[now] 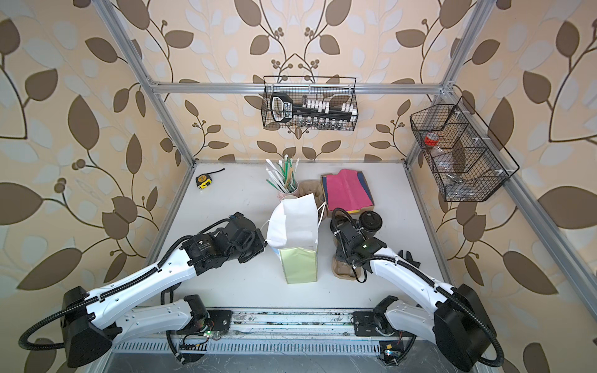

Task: Pack a coffee takeout order
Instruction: Pick up the cup tray from the middle-right of the table.

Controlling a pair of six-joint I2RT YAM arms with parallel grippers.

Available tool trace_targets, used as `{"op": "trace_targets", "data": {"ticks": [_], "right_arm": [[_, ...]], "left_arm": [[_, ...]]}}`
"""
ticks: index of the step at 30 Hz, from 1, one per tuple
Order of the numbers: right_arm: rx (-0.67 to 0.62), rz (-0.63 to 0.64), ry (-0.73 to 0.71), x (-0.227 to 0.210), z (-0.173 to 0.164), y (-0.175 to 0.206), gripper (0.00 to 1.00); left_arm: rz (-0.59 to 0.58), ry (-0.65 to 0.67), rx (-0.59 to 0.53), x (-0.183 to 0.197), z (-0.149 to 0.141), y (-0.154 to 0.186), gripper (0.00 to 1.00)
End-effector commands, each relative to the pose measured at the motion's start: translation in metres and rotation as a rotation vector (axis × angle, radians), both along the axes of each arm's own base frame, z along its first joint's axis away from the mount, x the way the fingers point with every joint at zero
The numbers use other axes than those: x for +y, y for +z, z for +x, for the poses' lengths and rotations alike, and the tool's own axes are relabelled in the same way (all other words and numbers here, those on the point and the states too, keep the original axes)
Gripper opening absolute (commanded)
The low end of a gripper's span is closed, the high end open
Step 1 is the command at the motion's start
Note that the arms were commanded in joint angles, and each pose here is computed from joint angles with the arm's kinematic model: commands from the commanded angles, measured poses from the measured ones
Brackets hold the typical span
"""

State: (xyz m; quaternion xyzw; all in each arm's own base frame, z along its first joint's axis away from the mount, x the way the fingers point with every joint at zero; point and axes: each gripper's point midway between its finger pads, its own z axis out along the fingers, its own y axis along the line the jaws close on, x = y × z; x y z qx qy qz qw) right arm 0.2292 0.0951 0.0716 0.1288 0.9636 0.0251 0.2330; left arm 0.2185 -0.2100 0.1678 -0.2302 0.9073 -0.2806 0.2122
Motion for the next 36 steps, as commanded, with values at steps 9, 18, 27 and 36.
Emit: {"op": "trace_targets", "data": {"ticks": [9,18,27,36], "right_arm": [[-0.132,0.008,-0.016,-0.015,-0.012,0.066,0.28],[-0.29,0.023,0.01,-0.015,-0.022,0.154,0.29],[-0.448,0.088,0.03,-0.018,-0.033,0.241,0.29],[-0.547,0.19,0.076,-0.012,-0.038,0.311,0.29]], "left_arm": [[-0.015,0.001,-0.039,-0.007,0.006,0.014,0.0],[-0.025,-0.006,-0.065,-0.014,0.009,0.024,0.0],[-0.034,-0.013,-0.084,-0.022,0.01,0.029,0.0],[-0.034,-0.001,-0.116,-0.025,0.015,0.042,0.0]]}}
